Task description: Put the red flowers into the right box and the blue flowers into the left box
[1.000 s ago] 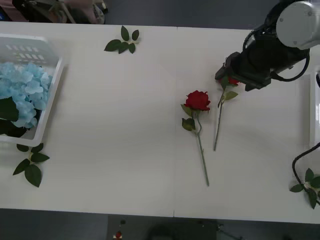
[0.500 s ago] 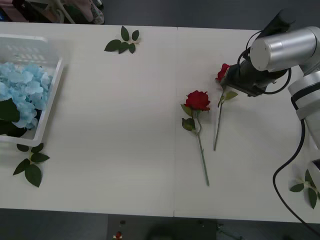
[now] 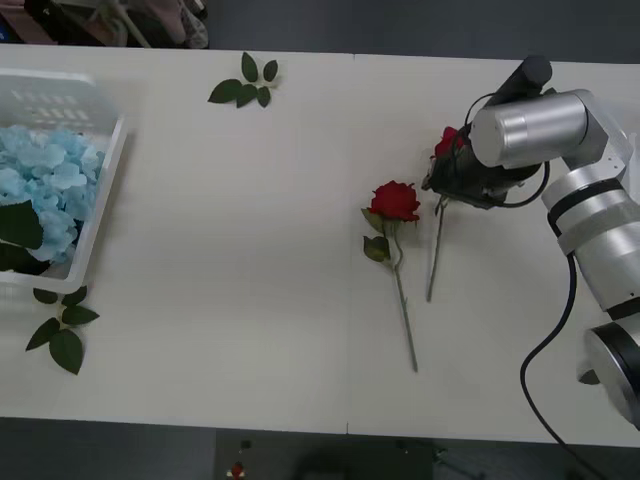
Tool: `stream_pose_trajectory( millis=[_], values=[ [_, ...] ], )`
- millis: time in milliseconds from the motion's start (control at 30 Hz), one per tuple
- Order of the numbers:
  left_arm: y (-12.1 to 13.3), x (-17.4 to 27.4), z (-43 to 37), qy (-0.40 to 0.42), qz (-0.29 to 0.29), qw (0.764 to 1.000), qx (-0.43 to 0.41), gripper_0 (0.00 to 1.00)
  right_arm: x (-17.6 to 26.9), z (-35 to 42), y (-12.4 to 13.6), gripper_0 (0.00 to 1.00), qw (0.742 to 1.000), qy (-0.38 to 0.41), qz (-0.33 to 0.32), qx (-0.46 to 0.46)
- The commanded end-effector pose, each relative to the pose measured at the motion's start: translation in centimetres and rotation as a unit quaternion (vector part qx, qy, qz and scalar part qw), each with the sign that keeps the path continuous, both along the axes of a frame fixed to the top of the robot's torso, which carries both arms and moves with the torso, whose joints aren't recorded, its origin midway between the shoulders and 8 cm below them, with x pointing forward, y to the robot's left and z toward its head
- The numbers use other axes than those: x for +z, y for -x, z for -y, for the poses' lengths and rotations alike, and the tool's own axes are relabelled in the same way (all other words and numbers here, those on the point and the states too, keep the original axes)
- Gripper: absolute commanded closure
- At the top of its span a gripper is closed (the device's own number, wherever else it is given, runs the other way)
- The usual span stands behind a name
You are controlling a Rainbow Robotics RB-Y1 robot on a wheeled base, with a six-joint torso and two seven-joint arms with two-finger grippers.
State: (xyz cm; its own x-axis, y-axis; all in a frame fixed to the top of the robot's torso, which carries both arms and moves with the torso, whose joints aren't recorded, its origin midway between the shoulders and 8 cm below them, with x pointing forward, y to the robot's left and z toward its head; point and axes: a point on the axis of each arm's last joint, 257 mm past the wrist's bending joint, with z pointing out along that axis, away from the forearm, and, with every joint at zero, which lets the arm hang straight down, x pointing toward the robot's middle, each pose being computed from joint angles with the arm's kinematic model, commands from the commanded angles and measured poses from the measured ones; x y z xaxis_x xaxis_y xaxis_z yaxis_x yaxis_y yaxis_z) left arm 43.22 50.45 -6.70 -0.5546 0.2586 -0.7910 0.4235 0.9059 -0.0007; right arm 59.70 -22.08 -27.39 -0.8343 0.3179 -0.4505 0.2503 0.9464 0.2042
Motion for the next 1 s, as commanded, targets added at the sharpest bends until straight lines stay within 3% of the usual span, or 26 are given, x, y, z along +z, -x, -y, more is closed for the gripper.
stream_pose_trajectory(
  millis=[33, 200, 333, 367, 500, 567, 600, 1000],
  values=[
    [-1.5, 6.5, 7.7, 0.021, 0.079, 0.993, -0.085, 0.14, -0.3, -0.1, -0.4, 0.04, 0.999, 0.032, 0.009, 0.03],
    [-2.6, 6.0, 17.1, 0.057, 0.143, 0.976, -0.152, 0.13, -2.4, 0.0, -0.2, 0.06, 0.998, 0.045, 0.004, 0.04],
    [-3.4, 1.7, 23.3, 0.071, 0.157, 0.968, -0.181, 0.13, -3.4, -0.3, -0.2, 0.13, 0.998, 0.045, 0.004, 0.047],
    [-3.5, 0.7, 24.4, 0.068, 0.162, 0.966, -0.189, 0.13, -3.5, -0.3, -0.2, 0.2, 0.998, 0.045, 0.003, 0.048],
    [-2.9, -3.2, 29.7, 0.068, 0.177, 0.955, -0.228, 0.13, -3.6, -0.3, -0.1, 0.76, 0.998, 0.046, 0.001, 0.051],
    [-2.0, -4.4, 32.6, 0.085, 0.179, 0.948, -0.249, 0.14, -3.7, -0.4, -0.1, 0.94, 0.997, 0.046, 0.001, 0.054],
    [-1.5, -4.7, 34.0, 0.094, 0.182, 0.944, -0.259, 0.14, -3.6, -0.5, -0.1, 0.98, 0.997, 0.046, 0.002, 0.056],
    [2.3, -3.1, 44.6, 0.095, 0.244, 0.89, -0.372, 0.14, -3.7, -0.3, -0.2, 1.0, 0.997, 0.046, 0.005, 0.063]
  ],
)
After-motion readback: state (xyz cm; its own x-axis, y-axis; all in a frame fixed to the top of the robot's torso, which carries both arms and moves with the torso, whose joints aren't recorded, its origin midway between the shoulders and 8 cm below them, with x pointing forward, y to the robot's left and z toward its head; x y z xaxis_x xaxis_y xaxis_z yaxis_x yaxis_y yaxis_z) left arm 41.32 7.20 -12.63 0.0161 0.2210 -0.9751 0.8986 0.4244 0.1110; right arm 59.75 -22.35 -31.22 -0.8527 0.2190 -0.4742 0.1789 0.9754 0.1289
